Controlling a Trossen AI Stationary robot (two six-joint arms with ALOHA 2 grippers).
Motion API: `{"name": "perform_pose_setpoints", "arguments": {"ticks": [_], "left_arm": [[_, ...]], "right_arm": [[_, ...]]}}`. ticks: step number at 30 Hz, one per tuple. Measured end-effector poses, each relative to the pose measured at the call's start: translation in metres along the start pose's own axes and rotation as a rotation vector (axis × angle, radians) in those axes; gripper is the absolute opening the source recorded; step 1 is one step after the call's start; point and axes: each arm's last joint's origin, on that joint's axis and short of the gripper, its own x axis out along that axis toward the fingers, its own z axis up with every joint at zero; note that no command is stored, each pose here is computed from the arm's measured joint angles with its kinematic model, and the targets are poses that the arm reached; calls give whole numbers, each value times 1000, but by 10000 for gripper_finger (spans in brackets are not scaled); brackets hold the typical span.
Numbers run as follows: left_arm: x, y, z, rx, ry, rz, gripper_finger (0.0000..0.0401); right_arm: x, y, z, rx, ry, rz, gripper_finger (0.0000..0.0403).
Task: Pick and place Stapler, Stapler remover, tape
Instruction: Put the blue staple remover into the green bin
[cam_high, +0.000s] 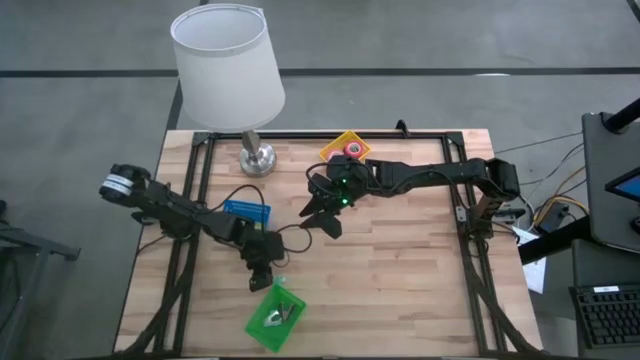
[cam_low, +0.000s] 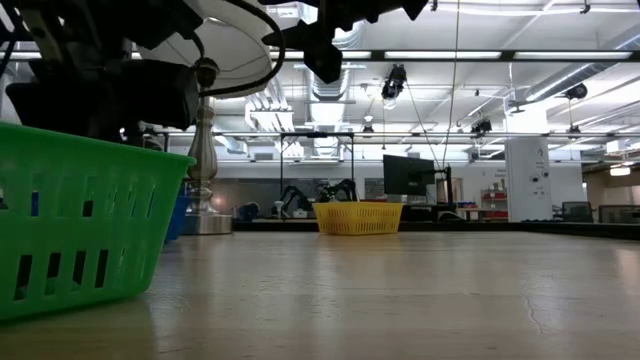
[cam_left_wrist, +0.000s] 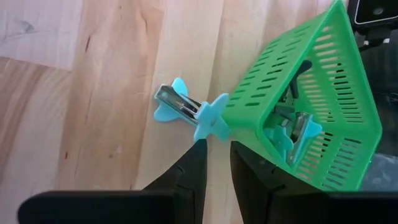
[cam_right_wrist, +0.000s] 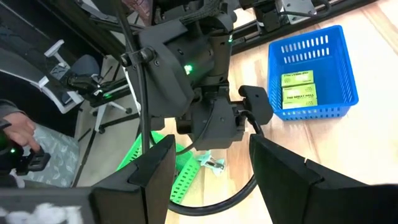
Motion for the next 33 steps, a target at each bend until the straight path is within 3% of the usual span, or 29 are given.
{"name": "perform_pose_setpoints", "arguments": {"ticks": [7,14,28,33], "left_arm": [[0,1,-3,-52,60,-38,74],[-2,5,-3,-74,52,14,74],[-2,9,8,2,-30,6,74],[5,12,8,-8,7,-16,74]], "right_arm": [[0,0,0,0,0,0,201],[0,0,0,-6,-5,2,201],[0,1,0,-5,-5,3,201],[0,1,0,-6,-5,3,201]]}}
